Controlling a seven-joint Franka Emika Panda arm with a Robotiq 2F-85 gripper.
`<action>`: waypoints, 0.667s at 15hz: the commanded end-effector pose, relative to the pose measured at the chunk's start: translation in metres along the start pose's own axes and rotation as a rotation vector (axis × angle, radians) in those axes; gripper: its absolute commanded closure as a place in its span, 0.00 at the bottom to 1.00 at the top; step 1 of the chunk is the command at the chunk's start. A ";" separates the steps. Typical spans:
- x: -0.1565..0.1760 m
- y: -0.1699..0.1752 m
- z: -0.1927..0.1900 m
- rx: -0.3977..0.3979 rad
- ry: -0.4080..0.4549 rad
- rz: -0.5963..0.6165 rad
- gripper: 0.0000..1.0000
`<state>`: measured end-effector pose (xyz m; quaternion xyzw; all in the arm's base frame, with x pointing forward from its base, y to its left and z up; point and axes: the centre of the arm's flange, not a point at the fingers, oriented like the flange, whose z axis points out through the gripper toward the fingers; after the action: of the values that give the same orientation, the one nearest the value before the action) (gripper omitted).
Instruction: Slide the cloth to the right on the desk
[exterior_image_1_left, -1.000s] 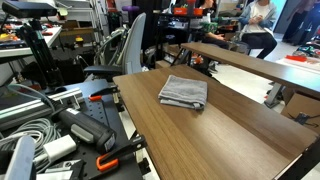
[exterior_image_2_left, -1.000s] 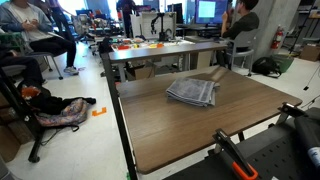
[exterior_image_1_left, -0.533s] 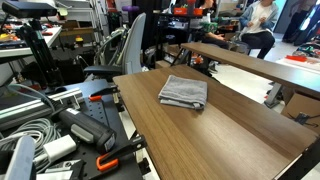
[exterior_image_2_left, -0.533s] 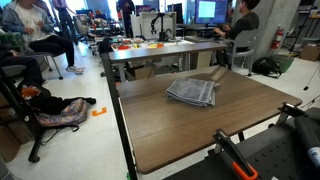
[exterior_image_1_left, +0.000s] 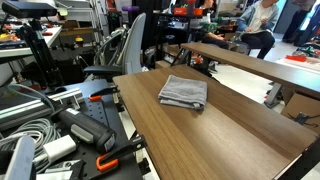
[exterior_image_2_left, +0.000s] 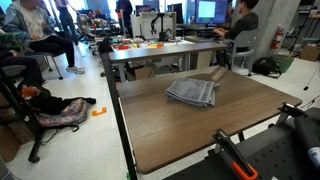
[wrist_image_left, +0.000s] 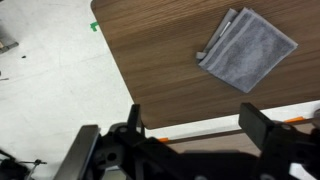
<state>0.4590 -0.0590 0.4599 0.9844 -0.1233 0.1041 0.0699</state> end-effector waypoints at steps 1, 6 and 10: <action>-0.003 -0.042 0.054 0.058 0.012 0.024 0.00; -0.014 -0.096 0.124 0.099 -0.081 0.095 0.00; -0.020 -0.120 0.180 0.089 -0.136 0.132 0.00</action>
<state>0.4855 0.0214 0.3042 0.9845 -0.1663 0.0533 0.0153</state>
